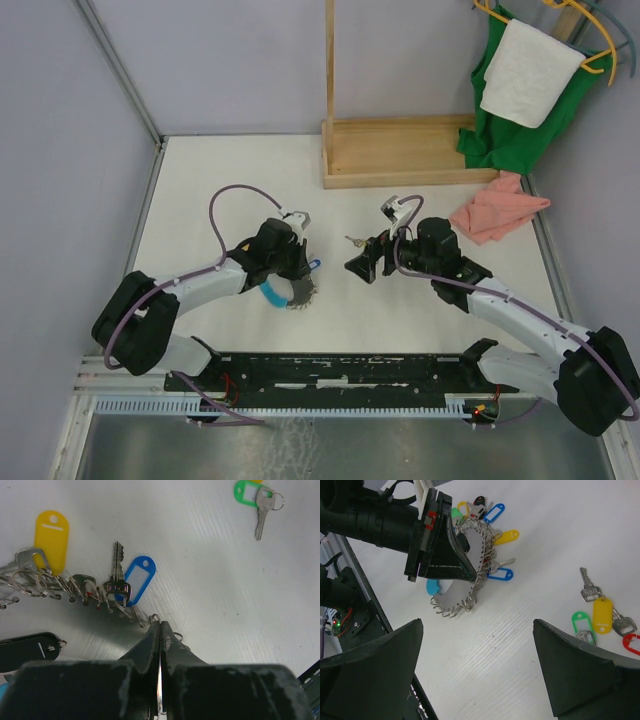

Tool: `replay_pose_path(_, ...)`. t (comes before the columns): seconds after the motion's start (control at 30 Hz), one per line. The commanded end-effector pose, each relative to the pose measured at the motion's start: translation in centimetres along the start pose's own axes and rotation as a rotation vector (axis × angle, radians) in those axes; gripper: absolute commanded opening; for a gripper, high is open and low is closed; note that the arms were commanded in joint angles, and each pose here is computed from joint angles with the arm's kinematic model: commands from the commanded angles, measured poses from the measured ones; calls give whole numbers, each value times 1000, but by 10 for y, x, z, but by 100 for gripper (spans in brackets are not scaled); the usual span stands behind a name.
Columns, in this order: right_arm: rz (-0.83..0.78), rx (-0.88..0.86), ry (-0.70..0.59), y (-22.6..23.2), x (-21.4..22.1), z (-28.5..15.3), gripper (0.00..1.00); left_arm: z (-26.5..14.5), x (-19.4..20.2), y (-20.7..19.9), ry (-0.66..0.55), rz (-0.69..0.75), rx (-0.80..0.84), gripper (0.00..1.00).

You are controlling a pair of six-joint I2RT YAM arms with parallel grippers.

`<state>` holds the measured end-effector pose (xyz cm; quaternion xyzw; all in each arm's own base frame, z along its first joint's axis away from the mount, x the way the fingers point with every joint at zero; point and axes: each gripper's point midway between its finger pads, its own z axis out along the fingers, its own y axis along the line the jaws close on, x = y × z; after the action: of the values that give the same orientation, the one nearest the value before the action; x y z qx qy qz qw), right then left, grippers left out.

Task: Put the keys on the keyring

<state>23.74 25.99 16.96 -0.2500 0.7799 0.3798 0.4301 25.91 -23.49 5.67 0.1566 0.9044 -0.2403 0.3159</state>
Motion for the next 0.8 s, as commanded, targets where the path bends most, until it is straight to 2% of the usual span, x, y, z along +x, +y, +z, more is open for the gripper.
replay_pose_path(0.0,-41,-29,-193,6,-28,-2,100,7,-7,-4,-23,74,20,3)
replay_pose_path(0.2,-33,-22,-176,1,-15,1,100,5,-4,-4,-4,104,-12,3)
replay_pose_path(0.33,-12,4,-170,-6,-17,8,100,-5,-11,-8,-46,81,-15,14)
replay_pose_path(0.47,-76,-98,-115,7,-12,17,100,-18,-15,-10,-86,39,-19,24)
replay_pose_path(0.77,-227,-226,15,14,14,42,93,-30,4,13,-152,-106,-104,34)
